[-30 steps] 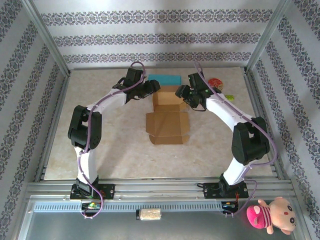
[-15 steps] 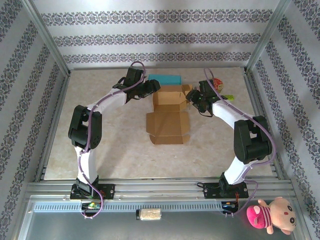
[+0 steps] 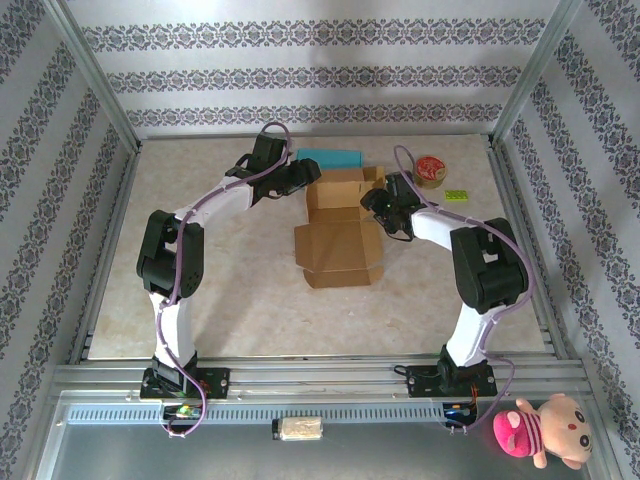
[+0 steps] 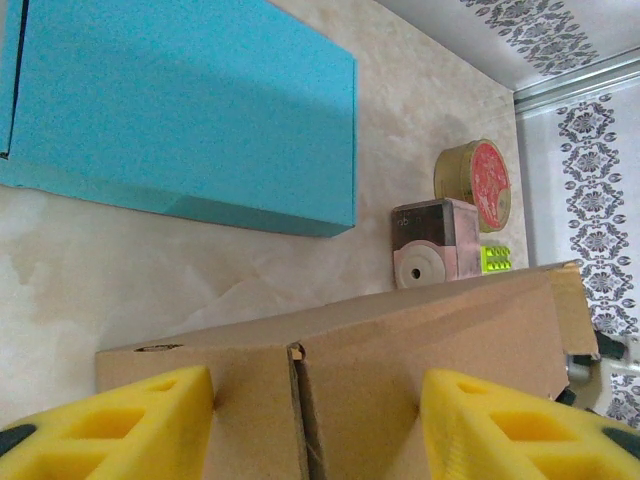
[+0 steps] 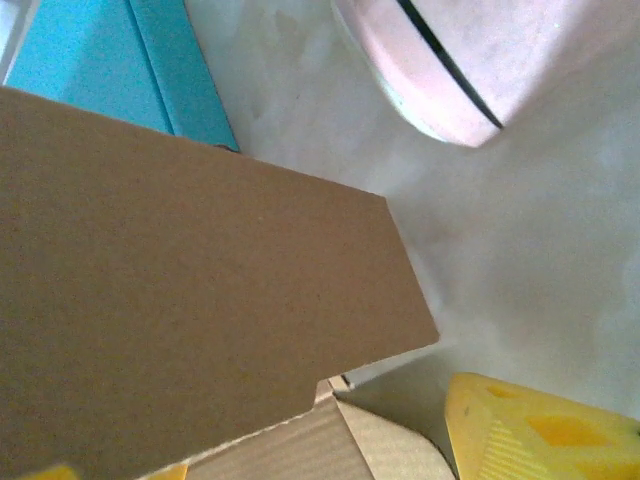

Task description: Fold the paper box

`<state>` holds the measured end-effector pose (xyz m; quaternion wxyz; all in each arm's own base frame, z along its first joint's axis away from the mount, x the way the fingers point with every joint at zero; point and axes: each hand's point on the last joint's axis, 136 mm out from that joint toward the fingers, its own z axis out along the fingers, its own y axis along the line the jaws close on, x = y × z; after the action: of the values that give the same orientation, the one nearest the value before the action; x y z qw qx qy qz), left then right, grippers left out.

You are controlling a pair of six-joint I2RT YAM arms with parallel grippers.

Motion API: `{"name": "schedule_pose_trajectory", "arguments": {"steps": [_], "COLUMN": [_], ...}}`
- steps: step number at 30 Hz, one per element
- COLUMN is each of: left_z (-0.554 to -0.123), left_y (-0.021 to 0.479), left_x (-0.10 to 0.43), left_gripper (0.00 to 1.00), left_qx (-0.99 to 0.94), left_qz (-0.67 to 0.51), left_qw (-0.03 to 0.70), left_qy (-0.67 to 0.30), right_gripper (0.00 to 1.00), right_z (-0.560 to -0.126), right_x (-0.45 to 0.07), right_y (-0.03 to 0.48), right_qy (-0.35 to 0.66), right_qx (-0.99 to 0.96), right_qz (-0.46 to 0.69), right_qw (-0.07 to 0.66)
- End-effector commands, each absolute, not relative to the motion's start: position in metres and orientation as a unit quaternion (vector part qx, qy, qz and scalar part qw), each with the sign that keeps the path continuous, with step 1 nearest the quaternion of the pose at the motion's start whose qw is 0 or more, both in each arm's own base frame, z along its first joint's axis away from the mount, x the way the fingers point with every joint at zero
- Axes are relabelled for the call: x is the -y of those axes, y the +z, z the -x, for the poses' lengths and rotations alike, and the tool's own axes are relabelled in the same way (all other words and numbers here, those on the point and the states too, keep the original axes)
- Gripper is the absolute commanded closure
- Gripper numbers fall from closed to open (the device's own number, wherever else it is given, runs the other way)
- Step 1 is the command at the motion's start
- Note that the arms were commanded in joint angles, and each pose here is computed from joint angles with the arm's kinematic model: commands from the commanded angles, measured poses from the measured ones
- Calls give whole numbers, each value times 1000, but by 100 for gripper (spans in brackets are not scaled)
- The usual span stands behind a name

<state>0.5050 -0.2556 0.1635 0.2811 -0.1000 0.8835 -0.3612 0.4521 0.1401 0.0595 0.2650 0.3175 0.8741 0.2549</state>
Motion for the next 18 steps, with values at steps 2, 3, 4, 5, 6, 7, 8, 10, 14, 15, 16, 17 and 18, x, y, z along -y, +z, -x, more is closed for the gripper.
{"name": "schedule_pose_trajectory", "arguments": {"steps": [2,3,4,5,6,7,8,10,14,15,16,17,18], "left_z": [-511,-512,-512,-511,-511,-511,-511,-511,-511,-512,-512,-512,-512], "left_y": [169,170,170,170,169,169,168,168,166,166,165,165,166], "left_x": [258,258,257,257,256,257,256,256,258,258,258,258,259], "left_gripper": [44,44,44,44,44,44,44,44,44,44,44,44,44], "left_qx": [-880,-879,-880,-881,-881,-882,-882,-882,-881,-880,-881,-881,-881], "left_qz": [94,93,93,91,91,90,91,91,93,93,93,92,92], "left_qw": [286,288,287,287,287,287,286,287,284,285,283,284,284], "left_qy": [-368,-368,-368,-366,-365,-364,-363,-364,-366,-367,-368,-367,-368], "right_gripper": [37,40,42,46,50,53,55,57,57,57,57,57,57], "right_z": [-469,-471,-473,-474,-475,-475,-475,-474,-470,-470,-470,-469,-469], "right_x": [-145,-145,-147,-148,-150,-151,-152,-155,-160,-162,-165,-169,-174], "right_y": [64,62,63,64,64,64,63,62,62,62,63,64,65], "right_qy": [281,285,290,296,302,307,311,320,328,333,340,348,357], "right_qx": [-854,-852,-850,-847,-843,-842,-841,-839,-840,-840,-839,-839,-838], "right_qz": [-316,-317,-313,-309,-305,-301,-299,-289,-265,-257,-248,-241,-232], "right_qw": [302,304,309,316,323,326,326,331,342,343,345,343,342]}}
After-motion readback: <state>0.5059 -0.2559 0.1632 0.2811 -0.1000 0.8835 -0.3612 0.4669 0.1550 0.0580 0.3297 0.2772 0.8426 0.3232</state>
